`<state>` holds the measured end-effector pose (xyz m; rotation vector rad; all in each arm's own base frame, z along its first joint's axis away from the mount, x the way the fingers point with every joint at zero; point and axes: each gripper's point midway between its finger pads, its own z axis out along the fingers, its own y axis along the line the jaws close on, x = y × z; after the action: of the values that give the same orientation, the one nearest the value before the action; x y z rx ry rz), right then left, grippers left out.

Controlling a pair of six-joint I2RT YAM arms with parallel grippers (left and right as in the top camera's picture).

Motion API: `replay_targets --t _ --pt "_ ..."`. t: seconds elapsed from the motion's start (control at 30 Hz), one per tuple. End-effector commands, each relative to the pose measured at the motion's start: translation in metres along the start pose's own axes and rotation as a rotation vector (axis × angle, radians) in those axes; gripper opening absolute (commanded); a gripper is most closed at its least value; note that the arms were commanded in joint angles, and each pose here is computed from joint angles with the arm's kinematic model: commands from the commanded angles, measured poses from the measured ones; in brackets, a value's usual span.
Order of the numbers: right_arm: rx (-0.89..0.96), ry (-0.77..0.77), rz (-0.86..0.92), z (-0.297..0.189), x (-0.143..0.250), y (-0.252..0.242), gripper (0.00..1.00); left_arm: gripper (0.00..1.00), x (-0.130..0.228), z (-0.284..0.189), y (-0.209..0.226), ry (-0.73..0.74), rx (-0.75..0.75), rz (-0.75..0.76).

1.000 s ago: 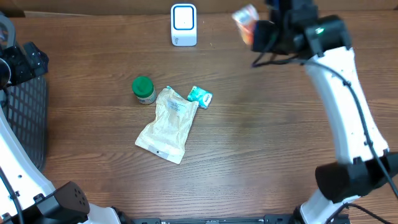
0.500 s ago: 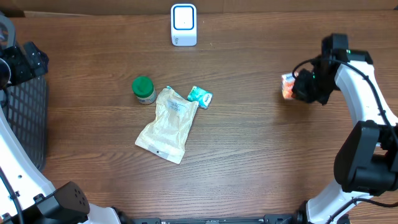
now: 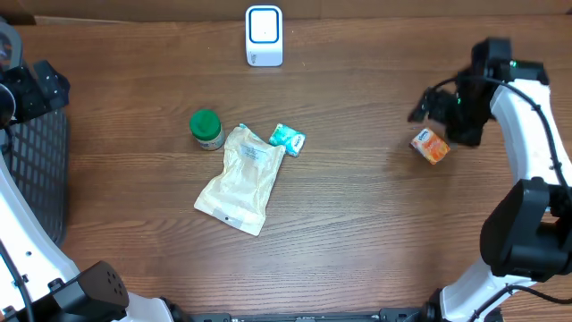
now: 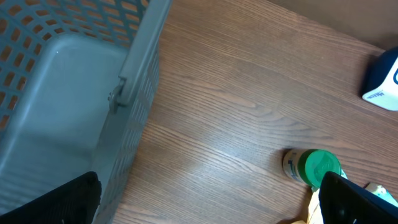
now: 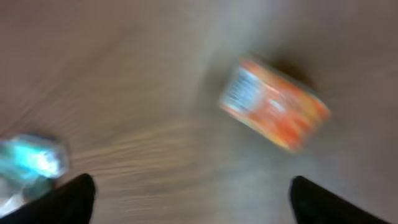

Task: Scan the item barcode
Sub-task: 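Reach the right gripper to the teal wipes pack and grasp it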

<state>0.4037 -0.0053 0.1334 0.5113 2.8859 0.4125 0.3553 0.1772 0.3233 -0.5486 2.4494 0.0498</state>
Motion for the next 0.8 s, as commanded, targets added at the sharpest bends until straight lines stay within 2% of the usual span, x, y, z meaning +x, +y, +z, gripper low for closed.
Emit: replay_targets --t 0.0,0.17,0.2,0.3,0.33,0.43,0.53,0.77 --pt "-0.222 -0.058 -0.206 -0.014 -0.006 0.075 1.00 1.00 -0.002 -0.003 -0.002 -0.012 0.007 0.029" --pt "-0.325 -0.123 -0.391 0.005 0.004 0.148 1.00 1.00 -0.002 -0.003 -0.002 -0.012 0.007 0.029" --pt "-0.323 -0.134 -0.422 0.010 0.007 0.157 0.97 1.00 -0.002 -0.003 -0.002 -0.012 0.007 0.029" --pt "-0.290 -0.162 -0.504 0.027 0.021 0.181 0.69 1.00 -0.002 -0.003 -0.002 -0.012 0.007 0.029" --pt "-0.286 -0.171 -0.530 0.032 0.027 0.190 0.65 1.00 -0.002 -0.003 -0.002 -0.012 0.007 0.029" --pt "-0.267 -0.199 -0.590 0.045 0.040 0.209 0.65 1.00 -0.002 -0.003 -0.002 -0.012 0.007 0.029" --pt "-0.227 -0.208 -0.523 0.056 0.043 0.214 0.65 1.00 -0.002 -0.003 -0.002 -0.012 0.007 0.029" --pt "-0.307 -0.082 -0.429 0.094 0.054 0.218 0.61 1.00 -0.002 -0.003 -0.002 -0.012 0.007 0.029"
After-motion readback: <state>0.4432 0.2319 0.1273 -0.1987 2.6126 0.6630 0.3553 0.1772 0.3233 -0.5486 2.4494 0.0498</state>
